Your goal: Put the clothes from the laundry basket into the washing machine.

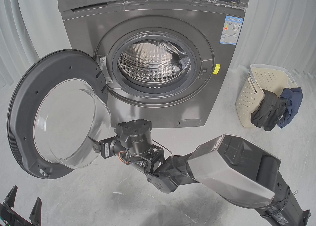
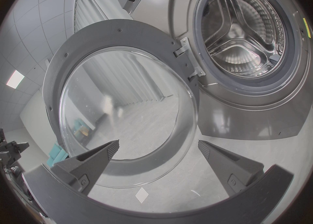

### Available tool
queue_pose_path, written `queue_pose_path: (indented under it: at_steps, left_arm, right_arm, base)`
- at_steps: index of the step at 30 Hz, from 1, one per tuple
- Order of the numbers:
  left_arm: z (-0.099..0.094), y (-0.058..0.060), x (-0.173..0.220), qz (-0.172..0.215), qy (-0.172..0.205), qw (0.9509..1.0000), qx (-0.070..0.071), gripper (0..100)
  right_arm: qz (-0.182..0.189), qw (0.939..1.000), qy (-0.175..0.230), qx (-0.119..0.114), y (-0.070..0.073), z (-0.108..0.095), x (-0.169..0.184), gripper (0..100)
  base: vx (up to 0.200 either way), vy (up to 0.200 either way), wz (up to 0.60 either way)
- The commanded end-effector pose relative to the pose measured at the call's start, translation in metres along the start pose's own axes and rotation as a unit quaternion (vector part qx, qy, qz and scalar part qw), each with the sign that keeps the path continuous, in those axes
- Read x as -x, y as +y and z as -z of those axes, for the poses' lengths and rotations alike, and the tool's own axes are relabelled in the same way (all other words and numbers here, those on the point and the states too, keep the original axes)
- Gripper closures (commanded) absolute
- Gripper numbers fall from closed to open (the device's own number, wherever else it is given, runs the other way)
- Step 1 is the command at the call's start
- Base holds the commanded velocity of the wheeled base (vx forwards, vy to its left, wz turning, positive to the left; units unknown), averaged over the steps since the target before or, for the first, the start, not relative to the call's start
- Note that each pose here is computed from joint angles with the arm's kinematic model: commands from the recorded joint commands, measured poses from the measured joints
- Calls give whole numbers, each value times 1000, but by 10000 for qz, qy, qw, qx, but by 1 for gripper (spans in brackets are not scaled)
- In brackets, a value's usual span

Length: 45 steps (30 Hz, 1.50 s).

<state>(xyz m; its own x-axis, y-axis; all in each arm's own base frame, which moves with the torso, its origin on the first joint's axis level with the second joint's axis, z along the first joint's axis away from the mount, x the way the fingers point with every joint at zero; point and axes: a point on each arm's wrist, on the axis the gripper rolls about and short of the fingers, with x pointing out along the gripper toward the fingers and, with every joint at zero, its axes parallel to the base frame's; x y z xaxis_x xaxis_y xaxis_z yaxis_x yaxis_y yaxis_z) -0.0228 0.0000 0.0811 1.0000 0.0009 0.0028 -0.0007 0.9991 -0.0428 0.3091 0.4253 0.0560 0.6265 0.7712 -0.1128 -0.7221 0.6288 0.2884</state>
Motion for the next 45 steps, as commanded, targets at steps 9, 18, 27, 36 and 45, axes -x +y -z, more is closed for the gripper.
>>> queue_pose_path:
  at_steps: [9, 18, 27, 36, 45]
  left_arm:
    - [5, 0, 0, 4, 14, 10000, 9, 0]
    - [5, 0, 0, -4, 14, 10000, 9, 0]
    - [5, 0, 0, 4, 14, 10000, 9, 0]
    - [5, 0, 0, 4, 14, 10000, 9, 0]
    - [5, 0, 0, -4, 14, 10000, 9, 0]
  right_arm:
    - [201, 9996, 7, -178, 7, 1, -19, 0]
    - [396, 9989, -80, -220, 0, -62, 47, 0]
    - [926, 9954, -210, 127, -40, -78, 179, 0]
    - [2006, 9716, -1141, 530, -86, -99, 316, 0]
    - [2910, 9376, -1557, 1097, -90, -88, 425, 0]
  base:
    - [0, 0, 0]
    - [0, 0, 0]
    - [0, 0, 0]
    - [0, 0, 0]
    - [0, 0, 0]
